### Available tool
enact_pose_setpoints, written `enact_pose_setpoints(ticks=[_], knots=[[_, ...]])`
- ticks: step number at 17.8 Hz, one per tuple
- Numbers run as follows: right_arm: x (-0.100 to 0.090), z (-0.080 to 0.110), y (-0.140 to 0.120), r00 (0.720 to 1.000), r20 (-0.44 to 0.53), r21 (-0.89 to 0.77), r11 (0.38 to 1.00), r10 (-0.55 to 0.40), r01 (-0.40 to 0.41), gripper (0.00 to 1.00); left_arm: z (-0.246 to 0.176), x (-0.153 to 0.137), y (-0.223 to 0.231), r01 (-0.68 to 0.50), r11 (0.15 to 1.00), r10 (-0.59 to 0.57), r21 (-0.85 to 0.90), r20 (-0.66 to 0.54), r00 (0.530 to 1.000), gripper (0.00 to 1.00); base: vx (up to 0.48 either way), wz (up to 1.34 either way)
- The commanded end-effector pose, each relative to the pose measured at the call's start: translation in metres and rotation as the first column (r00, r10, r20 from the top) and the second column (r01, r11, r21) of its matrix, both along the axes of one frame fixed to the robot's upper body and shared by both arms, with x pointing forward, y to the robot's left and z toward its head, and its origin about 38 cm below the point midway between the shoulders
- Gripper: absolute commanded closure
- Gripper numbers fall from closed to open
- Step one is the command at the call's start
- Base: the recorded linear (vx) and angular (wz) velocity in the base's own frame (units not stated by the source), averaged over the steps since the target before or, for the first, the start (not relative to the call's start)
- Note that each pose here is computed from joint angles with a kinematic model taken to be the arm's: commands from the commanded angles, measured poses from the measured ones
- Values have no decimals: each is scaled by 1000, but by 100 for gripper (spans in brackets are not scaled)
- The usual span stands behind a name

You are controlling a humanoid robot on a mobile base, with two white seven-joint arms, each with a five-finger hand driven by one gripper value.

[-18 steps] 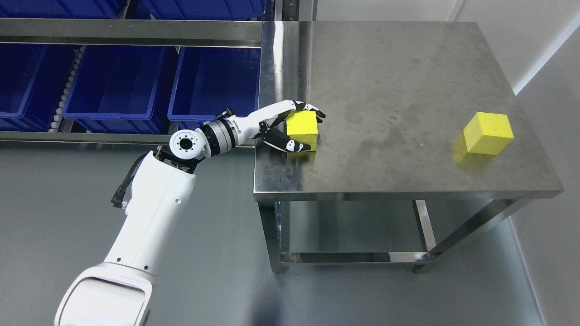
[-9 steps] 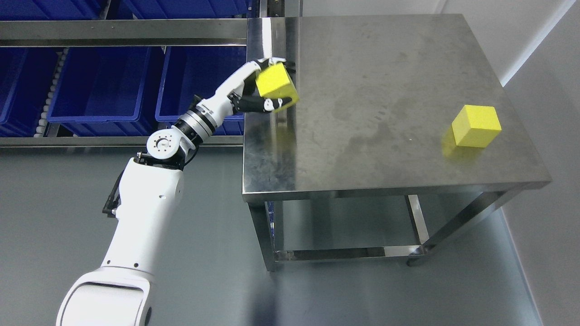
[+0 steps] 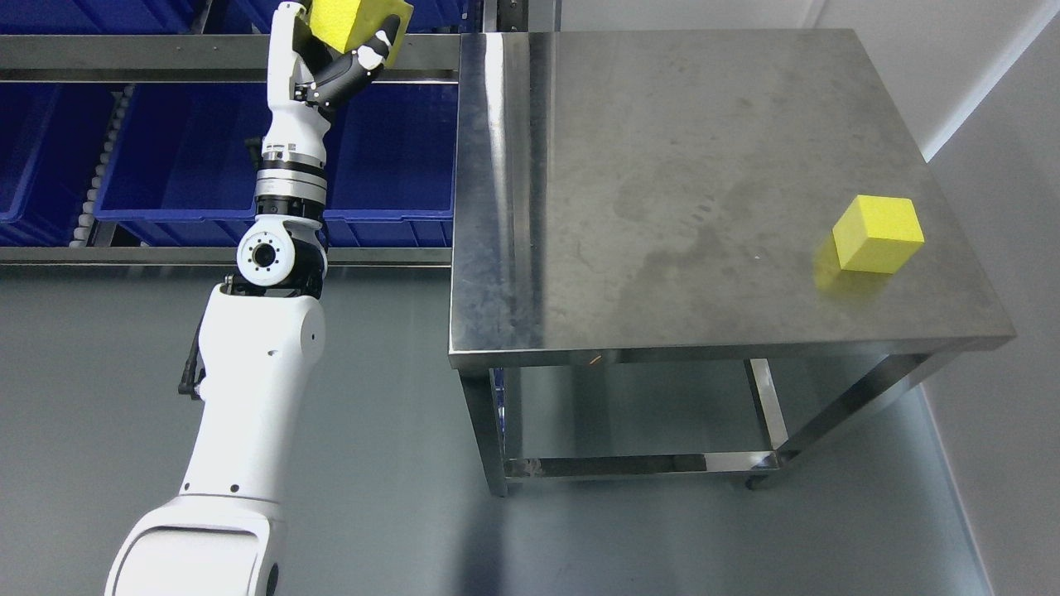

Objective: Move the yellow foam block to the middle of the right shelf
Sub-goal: 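Lift the yellow cube up off the table with the left hand, then hold the cube raised in the left hand while turning toward the blue-bin shelf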

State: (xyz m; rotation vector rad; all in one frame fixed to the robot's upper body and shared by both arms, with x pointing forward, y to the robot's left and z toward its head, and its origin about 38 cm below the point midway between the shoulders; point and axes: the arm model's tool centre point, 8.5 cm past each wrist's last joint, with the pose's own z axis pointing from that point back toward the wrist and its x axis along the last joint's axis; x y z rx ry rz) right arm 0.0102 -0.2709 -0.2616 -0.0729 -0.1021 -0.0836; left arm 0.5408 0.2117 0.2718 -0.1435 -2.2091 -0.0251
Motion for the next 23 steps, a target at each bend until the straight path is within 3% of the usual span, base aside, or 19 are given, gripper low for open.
enact_pose_setpoints(ticks=[1,10,17,23], knots=[[7,1,-12,1000,18,-19,1000,2,-2,0,-10,-24,7,-12,999,13,-31,52,999,70,0,0],[7,1,-12,1000,18,-19,1000,2,-2,0,-33,-34,55,-125,987,121,-100,-39,992,70,10,67],[7,1,-12,1000,18,-19,1000,2,-2,0,-37,-36,66,-151,982,144,-114,-68,987,70,57,457],[7,1,-12,1000,18,-19,1000,2,-2,0,-61,-57,79,-177,978,166,-113,-96,981,70,78,627]])
